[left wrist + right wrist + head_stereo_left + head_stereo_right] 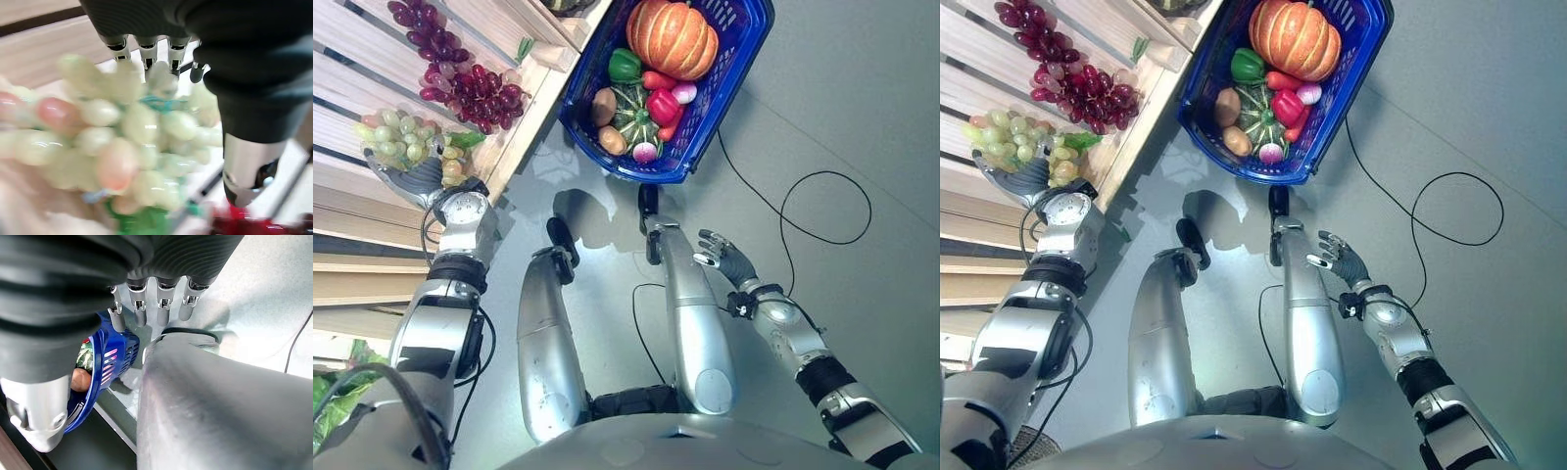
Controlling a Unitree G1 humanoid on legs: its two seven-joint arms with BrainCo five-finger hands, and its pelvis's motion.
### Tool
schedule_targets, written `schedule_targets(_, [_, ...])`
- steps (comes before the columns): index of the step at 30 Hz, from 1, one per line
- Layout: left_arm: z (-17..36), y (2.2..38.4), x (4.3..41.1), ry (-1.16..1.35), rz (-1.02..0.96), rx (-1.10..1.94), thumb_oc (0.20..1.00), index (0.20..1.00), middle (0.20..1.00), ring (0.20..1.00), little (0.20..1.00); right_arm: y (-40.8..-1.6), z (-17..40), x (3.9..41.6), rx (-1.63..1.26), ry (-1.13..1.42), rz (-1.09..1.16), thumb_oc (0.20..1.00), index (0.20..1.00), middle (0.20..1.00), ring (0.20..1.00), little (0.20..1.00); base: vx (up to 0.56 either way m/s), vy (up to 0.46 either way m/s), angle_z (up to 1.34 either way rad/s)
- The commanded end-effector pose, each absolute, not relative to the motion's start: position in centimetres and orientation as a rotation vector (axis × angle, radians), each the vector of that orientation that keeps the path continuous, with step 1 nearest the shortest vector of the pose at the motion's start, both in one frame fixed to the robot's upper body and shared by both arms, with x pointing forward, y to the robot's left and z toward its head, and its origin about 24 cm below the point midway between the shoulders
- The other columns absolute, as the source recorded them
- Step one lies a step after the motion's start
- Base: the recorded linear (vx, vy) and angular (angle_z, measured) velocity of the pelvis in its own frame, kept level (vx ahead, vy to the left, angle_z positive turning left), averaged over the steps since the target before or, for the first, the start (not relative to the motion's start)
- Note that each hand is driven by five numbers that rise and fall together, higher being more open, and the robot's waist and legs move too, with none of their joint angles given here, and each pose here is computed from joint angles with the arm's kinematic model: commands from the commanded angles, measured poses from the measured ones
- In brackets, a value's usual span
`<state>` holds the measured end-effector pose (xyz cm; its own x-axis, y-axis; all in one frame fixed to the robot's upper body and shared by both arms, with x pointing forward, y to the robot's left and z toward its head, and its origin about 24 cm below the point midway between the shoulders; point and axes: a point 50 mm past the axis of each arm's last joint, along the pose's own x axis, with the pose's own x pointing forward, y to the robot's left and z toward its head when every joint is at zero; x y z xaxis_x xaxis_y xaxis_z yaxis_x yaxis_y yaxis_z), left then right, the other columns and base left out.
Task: Pick up fruits and vegetables into the basket
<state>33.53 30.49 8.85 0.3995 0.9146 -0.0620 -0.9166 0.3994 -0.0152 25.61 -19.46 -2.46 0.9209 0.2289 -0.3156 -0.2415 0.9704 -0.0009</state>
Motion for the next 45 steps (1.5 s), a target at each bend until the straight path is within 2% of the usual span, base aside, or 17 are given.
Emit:
schedule_targets(1, [7.0, 33.4, 31.7, 0.181, 1.242, -0.092, 1.0, 1.0, 1.0, 1.0, 1.0, -19.8, -2.8, 24.4, -0.025, 0.326, 0.266, 1.0, 1.0, 1.0, 1.0, 1.0, 0.03, 0.021, -0.03])
schedule_targets(13, [5.5, 36.2, 29.6, 0.432, 1.339, 0.036, 1.0, 1.0, 1.0, 1.0, 1.0, -20.6, -2.4, 25.0, 0.049, 0.336, 0.248, 1.0, 1.0, 1.0, 1.0, 1.0, 0.03, 0.026, -0.07])
schedule_targets(25, [7.4, 37.3, 29.9, 0.358, 1.377, -0.044, 1.0, 1.0, 1.0, 1.0, 1.0, -21.2, -2.2, 25.3, 0.05, 0.326, 0.221, 1.0, 1.0, 1.0, 1.0, 1.0, 0.01, 0.004, -0.01])
schedule_targets(29, [9.0, 37.6, 30.3, 0.348, 1.379, 0.106, 1.0, 1.0, 1.0, 1.0, 1.0, -21.3, -2.0, 25.6, 0.079, 0.325, 0.214, 1.0, 1.0, 1.0, 1.0, 1.0, 0.0, 0.0, 0.0])
schedule_targets(32, [10.5, 38.2, 30.4, 0.37, 1.399, 0.381, 1.0, 1.0, 1.0, 1.0, 1.0, -21.8, -1.8, 25.6, 0.116, 0.326, 0.192, 1.0, 1.0, 1.0, 1.0, 1.0, 0.0, 0.009, -0.04])
schedule_targets(35, [11.1, 38.0, 30.6, 0.363, 1.391, 0.453, 1.0, 1.0, 1.0, 1.0, 1.0, -22.0, -1.8, 25.5, 0.121, 0.325, 0.183, 1.0, 1.0, 1.0, 1.0, 1.0, 0.0, 0.019, -0.04])
schedule_targets(36, [11.3, 38.0, 30.8, 0.364, 1.376, 0.464, 0.937, 0.937, 0.937, 0.937, 0.937, -22.1, -1.8, 25.4, 0.125, 0.322, 0.181, 1.0, 1.0, 1.0, 1.0, 1.0, -0.01, 0.031, -0.04])
schedule_targets(37, [11.2, 38.0, 30.9, 0.367, 1.366, 0.461, 0.498, 0.498, 0.498, 0.498, 0.498, -22.2, -1.8, 25.3, 0.126, 0.319, 0.177, 1.0, 1.0, 1.0, 1.0, 1.0, -0.02, 0.035, -0.08])
schedule_targets(38, [11.2, 38.0, 30.9, 0.367, 1.354, 0.462, 0.2, 0.2, 0.2, 0.2, 0.2, -22.2, -1.8, 25.3, 0.125, 0.316, 0.176, 1.0, 1.0, 1.0, 1.0, 1.0, -0.02, 0.029, -0.09])
schedule_targets(41, [11.0, 38.1, 30.8, 0.373, 1.334, 0.5, 0.2, 0.2, 0.2, 0.2, 0.2, -22.3, -1.9, 25.1, 0.137, 0.308, 0.17, 1.0, 1.0, 1.0, 1.0, 1.0, -0.01, 0.021, -0.06])
schedule_targets(45, [10.9, 38.3, 30.6, 0.395, 1.289, 0.696, 0.2, 0.2, 0.2, 0.2, 0.2, -22.6, -2.1, 24.5, 0.169, 0.294, 0.162, 1.0, 1.0, 1.0, 1.0, 1.0, -0.02, 0.028, -0.03])
